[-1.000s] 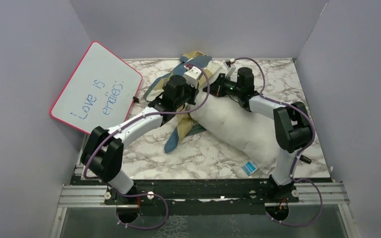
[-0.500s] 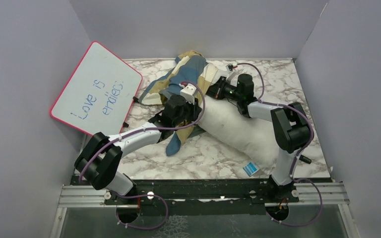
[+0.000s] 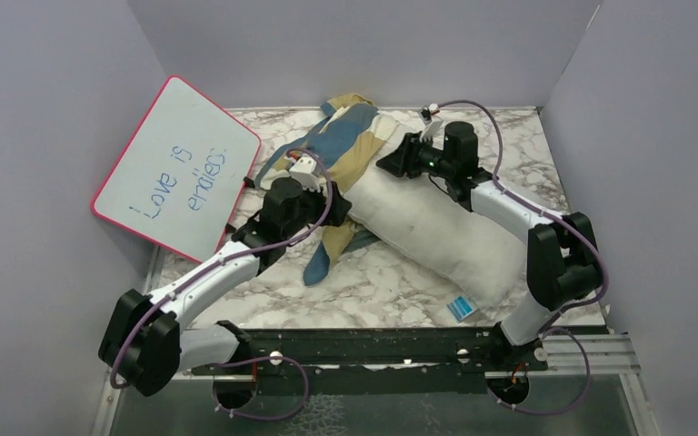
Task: Put the pillow into the pillowcase
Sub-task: Stuff the pillow into the pillowcase.
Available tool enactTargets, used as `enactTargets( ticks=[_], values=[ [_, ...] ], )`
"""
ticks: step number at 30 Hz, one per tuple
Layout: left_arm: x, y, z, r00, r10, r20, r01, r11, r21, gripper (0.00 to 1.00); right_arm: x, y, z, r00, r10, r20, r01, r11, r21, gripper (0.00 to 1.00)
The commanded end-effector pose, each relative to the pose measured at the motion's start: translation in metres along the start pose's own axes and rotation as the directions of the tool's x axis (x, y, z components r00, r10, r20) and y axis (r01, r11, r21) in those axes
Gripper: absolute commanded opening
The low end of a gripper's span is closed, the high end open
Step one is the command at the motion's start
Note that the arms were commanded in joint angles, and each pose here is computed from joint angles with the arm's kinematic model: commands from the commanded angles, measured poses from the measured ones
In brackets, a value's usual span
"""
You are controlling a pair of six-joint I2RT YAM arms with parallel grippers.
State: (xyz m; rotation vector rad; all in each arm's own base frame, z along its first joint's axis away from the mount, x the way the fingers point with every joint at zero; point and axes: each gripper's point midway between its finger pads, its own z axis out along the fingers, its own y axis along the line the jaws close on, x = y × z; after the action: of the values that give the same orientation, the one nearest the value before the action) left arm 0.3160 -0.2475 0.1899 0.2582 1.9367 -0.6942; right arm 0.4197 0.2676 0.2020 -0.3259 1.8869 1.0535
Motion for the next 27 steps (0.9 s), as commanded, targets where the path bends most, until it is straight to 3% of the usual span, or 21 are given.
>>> enactTargets(
  ticks=[1,7,11,16,20,27],
  values=[
    [0.017,0.008,-0.022,0.996,-0.073,-0.042,0.073,0.997,0.010,0.73,0.006,-0.003,-0.023,0.992,-0.086,-0.092,0.093,0.993,0.068,0.48],
    [0.046,0.020,-0.030,0.991,-0.115,-0.073,0.115,0.993,-0.005,0.76,0.003,0.017,-0.041,0.973,-0.199,-0.116,0.210,0.974,0.086,0.59],
    [0.061,0.025,-0.032,0.986,-0.148,-0.071,0.148,0.989,-0.010,0.76,0.019,0.033,-0.039,0.918,-0.349,-0.188,0.372,0.923,0.098,0.70],
    [0.073,0.035,-0.031,0.986,-0.159,-0.056,0.157,0.987,-0.041,0.76,0.031,0.051,-0.035,0.800,-0.557,-0.221,0.584,0.807,0.081,0.83],
    [0.082,0.032,-0.026,0.981,-0.186,-0.063,0.185,0.983,-0.009,0.76,0.040,0.050,-0.028,0.647,-0.720,-0.250,0.756,0.648,0.089,0.93],
    [0.092,0.031,-0.015,0.975,-0.201,-0.090,0.203,0.979,0.005,0.75,0.072,0.011,-0.020,0.454,-0.798,-0.397,0.887,0.447,0.117,1.00]
  ],
)
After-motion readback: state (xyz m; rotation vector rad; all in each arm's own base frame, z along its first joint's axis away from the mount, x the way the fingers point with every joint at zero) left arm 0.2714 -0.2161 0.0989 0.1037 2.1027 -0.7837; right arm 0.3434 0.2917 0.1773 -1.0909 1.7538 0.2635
